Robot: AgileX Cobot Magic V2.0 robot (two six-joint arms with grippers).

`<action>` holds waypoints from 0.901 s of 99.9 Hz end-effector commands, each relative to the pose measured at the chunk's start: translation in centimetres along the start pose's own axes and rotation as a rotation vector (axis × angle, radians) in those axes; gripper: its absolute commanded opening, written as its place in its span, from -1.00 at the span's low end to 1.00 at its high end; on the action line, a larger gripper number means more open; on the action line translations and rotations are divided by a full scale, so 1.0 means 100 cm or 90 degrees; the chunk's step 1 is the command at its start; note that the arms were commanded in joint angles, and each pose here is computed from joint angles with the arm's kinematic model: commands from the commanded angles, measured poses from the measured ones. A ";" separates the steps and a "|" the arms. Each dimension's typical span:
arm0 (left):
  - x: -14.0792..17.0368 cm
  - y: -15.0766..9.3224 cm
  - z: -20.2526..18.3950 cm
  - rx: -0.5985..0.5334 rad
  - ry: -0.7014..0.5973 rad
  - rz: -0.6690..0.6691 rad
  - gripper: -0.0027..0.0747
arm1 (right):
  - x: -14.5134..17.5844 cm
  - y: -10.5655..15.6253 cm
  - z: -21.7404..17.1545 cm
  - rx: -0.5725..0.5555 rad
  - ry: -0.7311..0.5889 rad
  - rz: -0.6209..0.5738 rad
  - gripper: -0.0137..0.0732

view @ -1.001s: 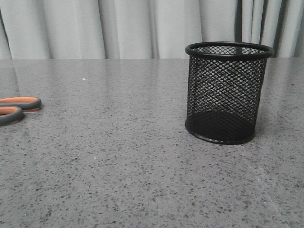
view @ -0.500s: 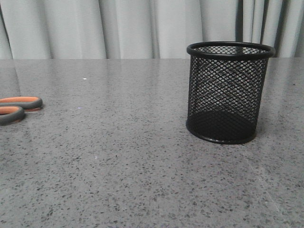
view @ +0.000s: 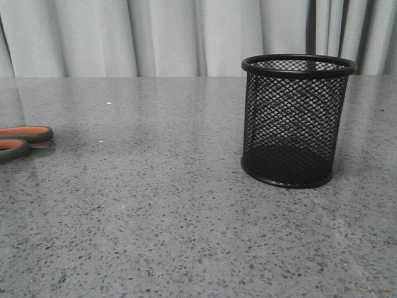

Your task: Put scissors into bucket

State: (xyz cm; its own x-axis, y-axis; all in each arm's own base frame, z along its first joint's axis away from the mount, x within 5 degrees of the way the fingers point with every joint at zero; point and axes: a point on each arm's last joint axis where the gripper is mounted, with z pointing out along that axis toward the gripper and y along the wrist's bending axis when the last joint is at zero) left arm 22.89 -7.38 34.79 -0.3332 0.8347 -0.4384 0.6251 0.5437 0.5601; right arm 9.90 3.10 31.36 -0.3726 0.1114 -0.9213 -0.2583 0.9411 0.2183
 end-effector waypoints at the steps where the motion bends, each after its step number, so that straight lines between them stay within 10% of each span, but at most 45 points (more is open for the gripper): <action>1: -0.012 0.018 0.014 -0.023 0.030 0.036 -0.17 | -0.016 0.003 -0.003 -0.008 -0.056 -0.007 0.28; 42: 0.010 0.031 0.068 0.249 0.119 0.318 -0.17 | -0.010 0.005 -0.002 -0.015 -0.016 -0.046 0.28; 90: 0.036 0.036 0.108 0.335 0.136 0.249 0.13 | -0.012 0.006 -0.002 -0.017 -0.027 -0.087 0.28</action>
State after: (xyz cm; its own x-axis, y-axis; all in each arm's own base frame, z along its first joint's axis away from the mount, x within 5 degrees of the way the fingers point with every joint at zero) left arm 31.22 -3.15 26.45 -0.1074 0.9926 -0.0570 0.9794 0.1155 0.1654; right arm 9.54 3.62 30.88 -0.3919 -0.0267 -0.9196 -0.3405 0.9328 0.1180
